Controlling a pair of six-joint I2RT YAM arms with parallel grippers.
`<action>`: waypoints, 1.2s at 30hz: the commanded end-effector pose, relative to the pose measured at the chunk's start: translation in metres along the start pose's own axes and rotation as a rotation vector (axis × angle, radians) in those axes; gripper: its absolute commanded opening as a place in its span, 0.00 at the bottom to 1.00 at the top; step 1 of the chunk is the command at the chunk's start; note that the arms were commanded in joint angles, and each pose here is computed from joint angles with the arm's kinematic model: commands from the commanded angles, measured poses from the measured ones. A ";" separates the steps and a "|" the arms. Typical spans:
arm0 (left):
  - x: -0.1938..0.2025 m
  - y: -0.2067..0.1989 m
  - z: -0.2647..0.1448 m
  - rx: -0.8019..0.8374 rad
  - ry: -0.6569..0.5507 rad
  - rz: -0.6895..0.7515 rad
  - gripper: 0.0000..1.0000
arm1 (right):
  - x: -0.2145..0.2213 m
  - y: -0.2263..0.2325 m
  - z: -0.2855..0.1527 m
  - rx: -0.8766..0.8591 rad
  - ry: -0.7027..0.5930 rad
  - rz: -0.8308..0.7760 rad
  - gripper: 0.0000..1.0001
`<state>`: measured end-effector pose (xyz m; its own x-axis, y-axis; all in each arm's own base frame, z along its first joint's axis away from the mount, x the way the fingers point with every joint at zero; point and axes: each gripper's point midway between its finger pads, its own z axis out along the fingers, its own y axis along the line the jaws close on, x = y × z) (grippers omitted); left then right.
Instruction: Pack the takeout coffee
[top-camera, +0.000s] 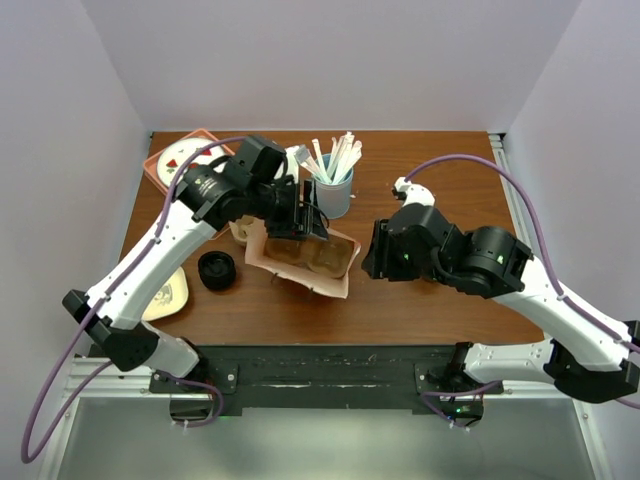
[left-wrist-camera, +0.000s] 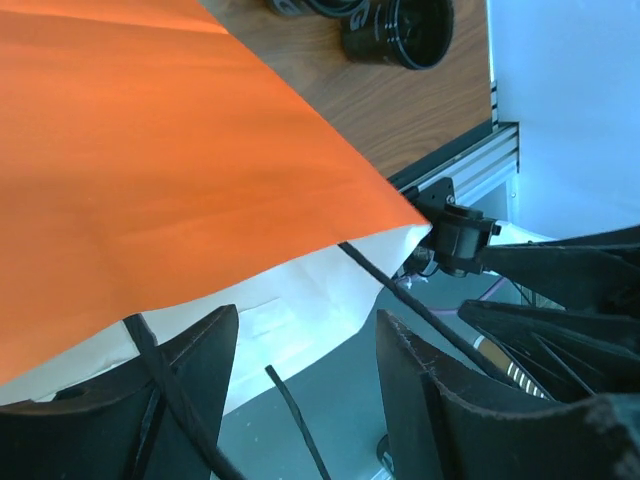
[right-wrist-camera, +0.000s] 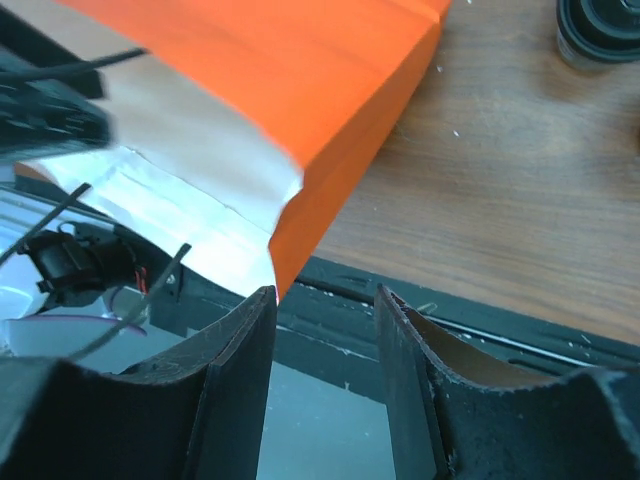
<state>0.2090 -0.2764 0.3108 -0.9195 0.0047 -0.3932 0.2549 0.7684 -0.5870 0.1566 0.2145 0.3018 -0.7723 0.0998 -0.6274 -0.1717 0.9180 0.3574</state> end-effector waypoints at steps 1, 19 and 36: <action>0.001 -0.009 0.004 0.060 0.027 0.040 0.62 | -0.035 0.030 -0.014 -0.138 -0.134 0.012 0.48; -0.002 -0.012 0.010 0.074 0.023 0.027 0.60 | -0.022 0.012 0.038 0.086 -0.097 0.010 0.50; 0.016 -0.002 0.006 0.067 0.056 0.012 0.58 | -0.021 0.011 0.036 0.108 -0.071 0.009 0.05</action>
<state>0.2104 -0.2869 0.2849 -0.9393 0.0295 -0.3419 0.2427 0.7615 -0.6010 0.1865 0.2375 0.2708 -0.7649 0.0836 -0.6387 -0.1074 0.9611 0.2544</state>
